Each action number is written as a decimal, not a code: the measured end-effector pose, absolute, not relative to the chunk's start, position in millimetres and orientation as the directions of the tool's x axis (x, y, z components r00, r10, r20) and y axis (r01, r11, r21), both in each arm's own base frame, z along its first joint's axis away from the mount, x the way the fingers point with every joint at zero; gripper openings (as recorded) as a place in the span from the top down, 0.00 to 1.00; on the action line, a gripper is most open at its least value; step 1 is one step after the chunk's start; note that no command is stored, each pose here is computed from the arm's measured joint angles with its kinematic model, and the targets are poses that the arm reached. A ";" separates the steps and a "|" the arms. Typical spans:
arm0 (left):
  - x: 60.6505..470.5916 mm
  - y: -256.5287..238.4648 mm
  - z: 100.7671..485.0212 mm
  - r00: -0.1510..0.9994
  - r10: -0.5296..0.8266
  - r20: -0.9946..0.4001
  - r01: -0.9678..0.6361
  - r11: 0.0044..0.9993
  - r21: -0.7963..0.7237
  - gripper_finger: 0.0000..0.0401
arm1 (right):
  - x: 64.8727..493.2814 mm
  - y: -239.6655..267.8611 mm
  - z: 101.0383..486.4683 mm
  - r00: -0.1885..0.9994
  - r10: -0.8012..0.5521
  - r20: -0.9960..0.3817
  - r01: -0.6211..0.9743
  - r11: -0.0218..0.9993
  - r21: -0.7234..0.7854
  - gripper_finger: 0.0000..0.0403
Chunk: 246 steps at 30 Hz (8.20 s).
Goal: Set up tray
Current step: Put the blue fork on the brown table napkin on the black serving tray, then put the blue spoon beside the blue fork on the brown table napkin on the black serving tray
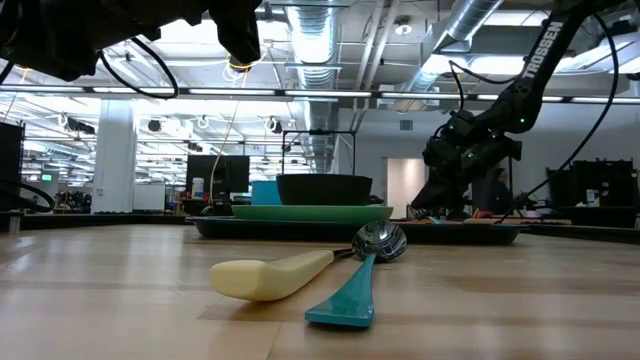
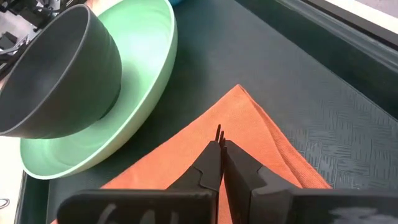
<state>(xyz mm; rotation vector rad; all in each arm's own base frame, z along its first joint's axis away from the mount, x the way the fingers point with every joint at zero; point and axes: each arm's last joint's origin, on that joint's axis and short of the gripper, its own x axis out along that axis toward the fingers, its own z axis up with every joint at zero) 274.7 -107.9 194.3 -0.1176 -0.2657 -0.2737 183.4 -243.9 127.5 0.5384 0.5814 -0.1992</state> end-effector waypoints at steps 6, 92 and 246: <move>274.7 -107.9 194.3 0.928 -0.251 0.275 0.282 0.956 -0.079 0.65 | 183.3 -244.0 127.2 0.818 -0.036 -0.574 0.332 0.844 0.421 0.98; 334.8 -140.6 165.7 0.981 0.085 -0.172 -0.119 0.973 -0.200 0.65 | 186.6 29.2 172.6 0.931 0.151 -0.333 -0.079 0.973 0.219 0.86; 170.0 -71.4 194.9 0.927 0.045 -0.373 -0.072 0.996 -0.059 0.65 | 297.3 85.6 104.2 0.777 0.102 -0.621 0.208 0.890 0.407 0.84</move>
